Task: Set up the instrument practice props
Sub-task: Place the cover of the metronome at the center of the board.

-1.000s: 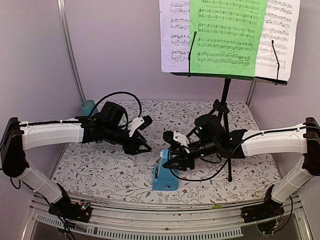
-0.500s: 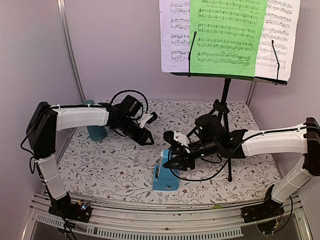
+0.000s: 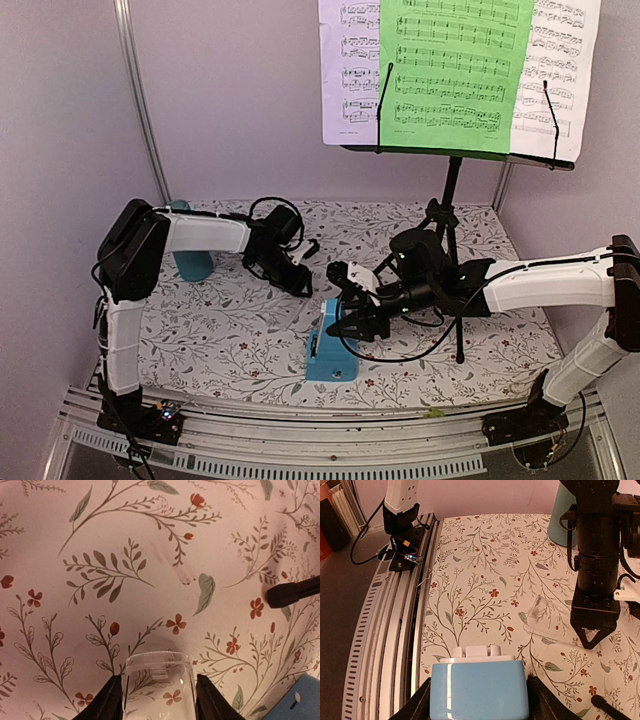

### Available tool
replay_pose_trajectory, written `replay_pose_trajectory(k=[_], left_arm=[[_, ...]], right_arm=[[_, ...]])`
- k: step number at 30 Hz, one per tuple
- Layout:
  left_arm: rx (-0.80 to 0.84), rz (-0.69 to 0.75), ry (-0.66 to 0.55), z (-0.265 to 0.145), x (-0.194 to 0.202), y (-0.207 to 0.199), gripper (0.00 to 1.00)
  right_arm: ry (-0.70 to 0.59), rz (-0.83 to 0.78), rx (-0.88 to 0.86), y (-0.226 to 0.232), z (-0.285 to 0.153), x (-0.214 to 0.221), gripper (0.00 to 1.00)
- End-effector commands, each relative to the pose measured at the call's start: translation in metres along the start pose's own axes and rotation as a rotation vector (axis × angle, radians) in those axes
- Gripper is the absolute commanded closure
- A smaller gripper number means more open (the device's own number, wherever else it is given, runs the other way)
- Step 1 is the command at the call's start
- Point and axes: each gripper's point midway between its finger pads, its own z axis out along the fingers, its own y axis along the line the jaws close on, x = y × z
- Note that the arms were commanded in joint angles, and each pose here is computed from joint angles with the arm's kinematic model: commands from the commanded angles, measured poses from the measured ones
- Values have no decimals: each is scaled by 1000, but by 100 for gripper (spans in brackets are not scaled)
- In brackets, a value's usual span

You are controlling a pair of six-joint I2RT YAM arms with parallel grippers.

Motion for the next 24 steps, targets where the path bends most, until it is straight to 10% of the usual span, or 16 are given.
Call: replay_pose_trajectory(k=[1, 24], left_arm=[[-23, -48, -16, 15, -5, 12, 52], [12, 177, -474, -109, -59, -24, 29]], right_arm=[[226, 66, 26, -5, 3, 70, 100], [242, 60, 15, -4, 3, 69, 100]])
